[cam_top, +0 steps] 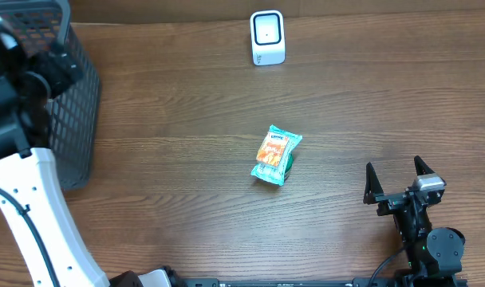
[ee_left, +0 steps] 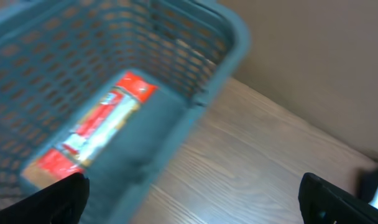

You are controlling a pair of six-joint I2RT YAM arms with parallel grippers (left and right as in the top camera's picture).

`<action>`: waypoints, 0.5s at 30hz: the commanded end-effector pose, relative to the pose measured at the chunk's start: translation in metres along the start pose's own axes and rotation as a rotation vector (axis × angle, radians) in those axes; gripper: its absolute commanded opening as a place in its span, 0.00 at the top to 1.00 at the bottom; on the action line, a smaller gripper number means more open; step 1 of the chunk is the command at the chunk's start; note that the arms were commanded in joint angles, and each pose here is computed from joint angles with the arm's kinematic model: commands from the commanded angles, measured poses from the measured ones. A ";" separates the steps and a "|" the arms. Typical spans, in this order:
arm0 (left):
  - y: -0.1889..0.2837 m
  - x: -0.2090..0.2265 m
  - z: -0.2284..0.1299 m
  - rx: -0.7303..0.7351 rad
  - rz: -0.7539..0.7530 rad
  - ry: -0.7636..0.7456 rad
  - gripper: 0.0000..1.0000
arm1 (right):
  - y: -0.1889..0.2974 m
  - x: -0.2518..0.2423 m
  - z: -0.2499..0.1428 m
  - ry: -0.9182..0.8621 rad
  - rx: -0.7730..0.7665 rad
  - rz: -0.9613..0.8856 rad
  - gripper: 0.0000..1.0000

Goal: Scan the item barcode
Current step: 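Move the left gripper back into the grey basket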

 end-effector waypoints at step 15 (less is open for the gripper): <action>-0.084 0.105 -0.011 0.137 0.230 -0.115 0.00 | 0.000 -0.001 -0.002 0.003 -0.002 -0.003 0.00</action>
Point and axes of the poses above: each gripper's point midway between its finger pads, its own y axis back along the fingers, its own x axis along the line the jaws close on, z = x × y, the point moved 5 cm from there along y, back along the fingers, and after that the axes turned 8 degrees about -y, right-handed, at the moved point
